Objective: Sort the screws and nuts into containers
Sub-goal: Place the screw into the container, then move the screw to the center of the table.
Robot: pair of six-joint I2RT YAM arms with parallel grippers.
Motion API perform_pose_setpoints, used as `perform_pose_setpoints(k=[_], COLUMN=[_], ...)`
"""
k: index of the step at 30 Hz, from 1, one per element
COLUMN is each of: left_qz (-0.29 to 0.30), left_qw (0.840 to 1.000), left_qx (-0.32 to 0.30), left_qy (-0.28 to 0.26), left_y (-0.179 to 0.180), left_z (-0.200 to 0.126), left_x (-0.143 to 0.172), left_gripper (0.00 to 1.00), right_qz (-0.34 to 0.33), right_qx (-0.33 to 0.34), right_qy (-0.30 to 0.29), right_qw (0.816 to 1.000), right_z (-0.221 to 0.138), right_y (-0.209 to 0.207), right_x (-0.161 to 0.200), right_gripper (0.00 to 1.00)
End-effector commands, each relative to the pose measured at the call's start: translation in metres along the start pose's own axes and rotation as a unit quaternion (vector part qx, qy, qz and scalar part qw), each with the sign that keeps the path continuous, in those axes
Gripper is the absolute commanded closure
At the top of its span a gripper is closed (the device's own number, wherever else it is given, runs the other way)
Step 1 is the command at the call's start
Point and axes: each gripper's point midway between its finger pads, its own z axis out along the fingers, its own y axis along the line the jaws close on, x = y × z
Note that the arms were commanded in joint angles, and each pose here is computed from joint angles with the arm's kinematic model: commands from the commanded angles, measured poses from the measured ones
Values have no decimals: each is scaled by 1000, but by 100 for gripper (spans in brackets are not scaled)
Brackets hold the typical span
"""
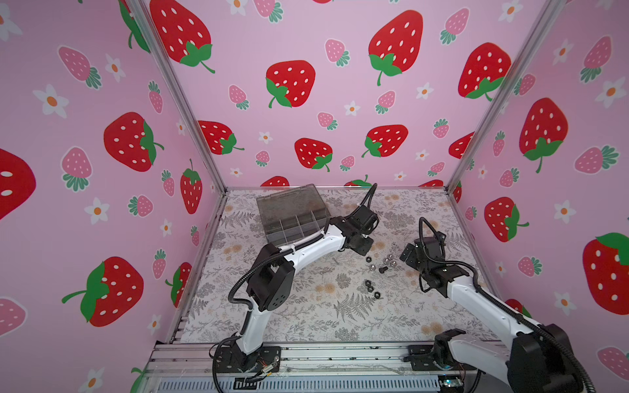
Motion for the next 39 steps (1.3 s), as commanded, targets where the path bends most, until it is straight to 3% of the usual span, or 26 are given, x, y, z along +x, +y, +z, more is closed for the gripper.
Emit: perform_pose_setpoints(k=[1,9,15,39], left_qz=[3,50,91,125], left_qw=[1000,998,995,989], left_qx=[13,33,13,-11], left_qy=[5,22,49,80], left_y=[-21,-70,-89,-104], left_z=[4,26,45,70], left_x=[-7,-7,2,18], left_gripper=[68,68,69,68], right_qz=[28,73,77,84], right_qx=[35,51,59,64], right_qy=[-20,-40,-43,-34], right_qw=[999,995,994,994], right_z=[-12,-22,-28,-28], right_y=[-21,-53,-64,-73], right_x=[-9,-16,-16,-11], right_gripper=[0,0,0,0])
